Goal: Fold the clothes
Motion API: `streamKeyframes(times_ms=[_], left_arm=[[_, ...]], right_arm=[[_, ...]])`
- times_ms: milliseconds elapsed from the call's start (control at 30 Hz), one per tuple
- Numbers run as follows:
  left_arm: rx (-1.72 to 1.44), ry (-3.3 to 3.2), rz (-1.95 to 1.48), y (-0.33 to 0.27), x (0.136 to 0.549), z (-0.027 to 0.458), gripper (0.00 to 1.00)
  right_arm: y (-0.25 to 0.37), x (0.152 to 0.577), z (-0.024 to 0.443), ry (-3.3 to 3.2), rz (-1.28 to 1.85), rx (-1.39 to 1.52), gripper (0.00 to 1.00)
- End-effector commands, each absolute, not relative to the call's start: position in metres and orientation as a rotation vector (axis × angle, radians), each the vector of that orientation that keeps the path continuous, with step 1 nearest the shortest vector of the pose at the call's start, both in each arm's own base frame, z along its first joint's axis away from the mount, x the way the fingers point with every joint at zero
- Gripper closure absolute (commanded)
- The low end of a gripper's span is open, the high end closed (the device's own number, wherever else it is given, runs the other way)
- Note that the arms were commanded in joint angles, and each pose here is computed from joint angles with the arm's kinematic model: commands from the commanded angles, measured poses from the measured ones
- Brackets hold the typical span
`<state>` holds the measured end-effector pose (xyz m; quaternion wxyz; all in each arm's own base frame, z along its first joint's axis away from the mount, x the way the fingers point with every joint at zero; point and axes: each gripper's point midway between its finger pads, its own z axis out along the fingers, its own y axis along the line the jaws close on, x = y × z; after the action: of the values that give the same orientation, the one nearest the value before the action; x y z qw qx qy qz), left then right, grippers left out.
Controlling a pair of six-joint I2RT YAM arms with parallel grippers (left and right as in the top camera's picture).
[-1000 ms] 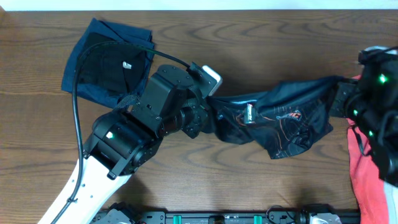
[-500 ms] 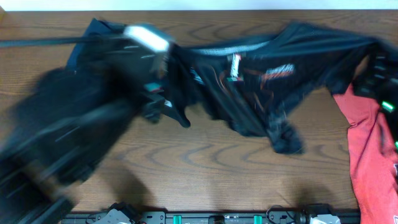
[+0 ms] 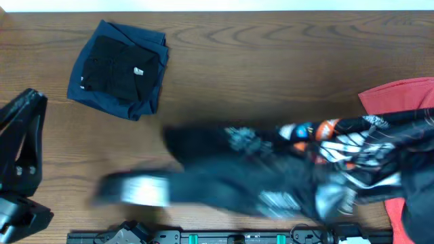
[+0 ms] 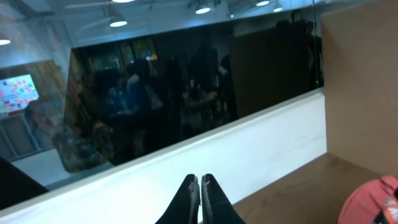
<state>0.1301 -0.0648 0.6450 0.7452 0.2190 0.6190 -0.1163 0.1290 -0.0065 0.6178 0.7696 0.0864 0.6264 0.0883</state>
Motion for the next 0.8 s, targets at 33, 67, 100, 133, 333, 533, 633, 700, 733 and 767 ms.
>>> streamKeyframes(times_ms=[33, 67, 100, 133, 333, 533, 633, 700, 733, 767], left_arm=[[0.534, 1.409, -0.228, -0.084, 0.152, 0.634, 0.94], [0.546, 1.432, -0.221, -0.090, 0.159, 0.629, 0.94], [0.567, 1.469, -0.207, -0.097, 0.169, 0.620, 0.94], [0.584, 1.509, -0.194, -0.104, 0.179, 0.610, 0.94], [0.655, 1.785, -0.179, -0.150, 0.236, 0.544, 0.89], [0.729, 1.839, -0.282, -0.179, 0.243, 0.526, 0.60], [0.762, 1.843, -0.362, -0.186, 0.232, 0.525, 0.44], [0.813, 1.858, -0.416, -0.192, 0.223, 0.519, 0.41], [0.837, 1.874, -0.439, -0.194, 0.219, 0.514, 0.40], [0.857, 1.892, -0.455, -0.197, 0.216, 0.509, 0.40]], right_arm=[[-0.007, 0.158, 0.607, 1.421, 0.163, 0.198, 0.99], [-0.007, 0.165, 0.603, 1.441, 0.161, 0.199, 0.99], [-0.006, 0.175, 0.597, 1.468, 0.158, 0.200, 0.99], [-0.006, 0.184, 0.591, 1.493, 0.155, 0.201, 0.99], [0.017, 0.241, 0.573, 1.587, 0.208, 0.094, 0.99], [0.040, 0.252, 0.612, 1.436, 0.296, -0.038, 0.99], [0.043, 0.251, 0.637, 1.334, 0.308, -0.065, 0.99], [0.043, 0.250, 0.649, 1.282, 0.307, -0.070, 0.99], [0.043, 0.250, 0.653, 1.264, 0.307, -0.072, 0.99], [0.043, 0.249, 0.656, 1.251, 0.306, -0.073, 0.99]])
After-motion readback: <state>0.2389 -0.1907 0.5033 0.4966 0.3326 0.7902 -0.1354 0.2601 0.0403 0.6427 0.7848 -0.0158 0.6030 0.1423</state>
